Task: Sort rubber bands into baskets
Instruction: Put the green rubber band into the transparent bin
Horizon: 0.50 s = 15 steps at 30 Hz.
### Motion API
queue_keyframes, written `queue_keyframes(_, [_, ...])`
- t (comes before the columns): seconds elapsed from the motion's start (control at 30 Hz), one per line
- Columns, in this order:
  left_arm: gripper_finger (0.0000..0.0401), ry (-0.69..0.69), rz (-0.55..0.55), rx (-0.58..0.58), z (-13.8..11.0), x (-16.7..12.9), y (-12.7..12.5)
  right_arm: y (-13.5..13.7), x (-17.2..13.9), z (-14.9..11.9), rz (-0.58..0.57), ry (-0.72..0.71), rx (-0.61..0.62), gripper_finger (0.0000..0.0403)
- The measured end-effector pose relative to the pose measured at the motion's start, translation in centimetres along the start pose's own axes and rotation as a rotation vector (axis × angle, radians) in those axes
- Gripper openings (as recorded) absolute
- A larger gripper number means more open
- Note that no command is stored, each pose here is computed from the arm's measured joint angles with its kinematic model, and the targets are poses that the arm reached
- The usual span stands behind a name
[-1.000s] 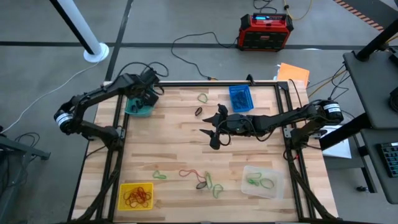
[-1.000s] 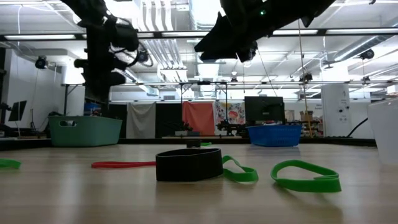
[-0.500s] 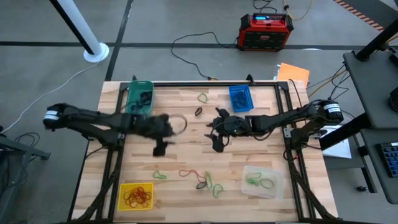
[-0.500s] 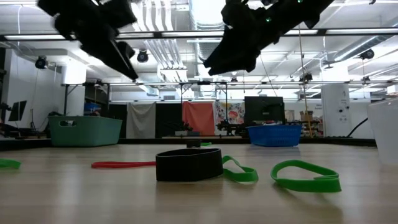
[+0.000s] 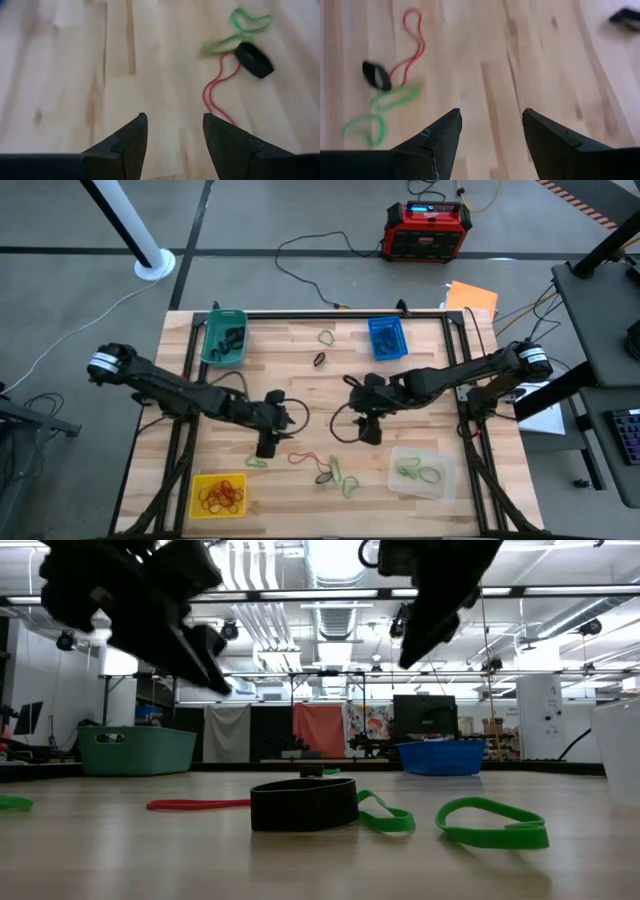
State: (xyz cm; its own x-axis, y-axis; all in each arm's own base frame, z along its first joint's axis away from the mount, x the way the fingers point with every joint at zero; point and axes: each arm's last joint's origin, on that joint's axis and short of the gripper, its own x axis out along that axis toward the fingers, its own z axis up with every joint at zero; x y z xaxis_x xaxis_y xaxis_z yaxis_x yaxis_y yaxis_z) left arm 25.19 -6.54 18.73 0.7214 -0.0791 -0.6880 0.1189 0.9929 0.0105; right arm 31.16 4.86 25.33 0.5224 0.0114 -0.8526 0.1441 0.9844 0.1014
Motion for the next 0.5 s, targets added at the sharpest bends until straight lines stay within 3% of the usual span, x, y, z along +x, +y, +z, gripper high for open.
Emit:
queue_keyframes(0.23, [0.0175, 0.067, -0.059, -0.005, 1.1, 2.9, -2.2, 2.0, -2.0, -0.8, 0.013, 0.058, -0.020, 0.0205])
queue_keyframes(0.5, [0.0175, 0.112, -0.022, 0.061, 2.5, 5.7, -5.6, 6.1, -0.4, -3.2, 0.076, 0.072, -0.060, 0.0202])
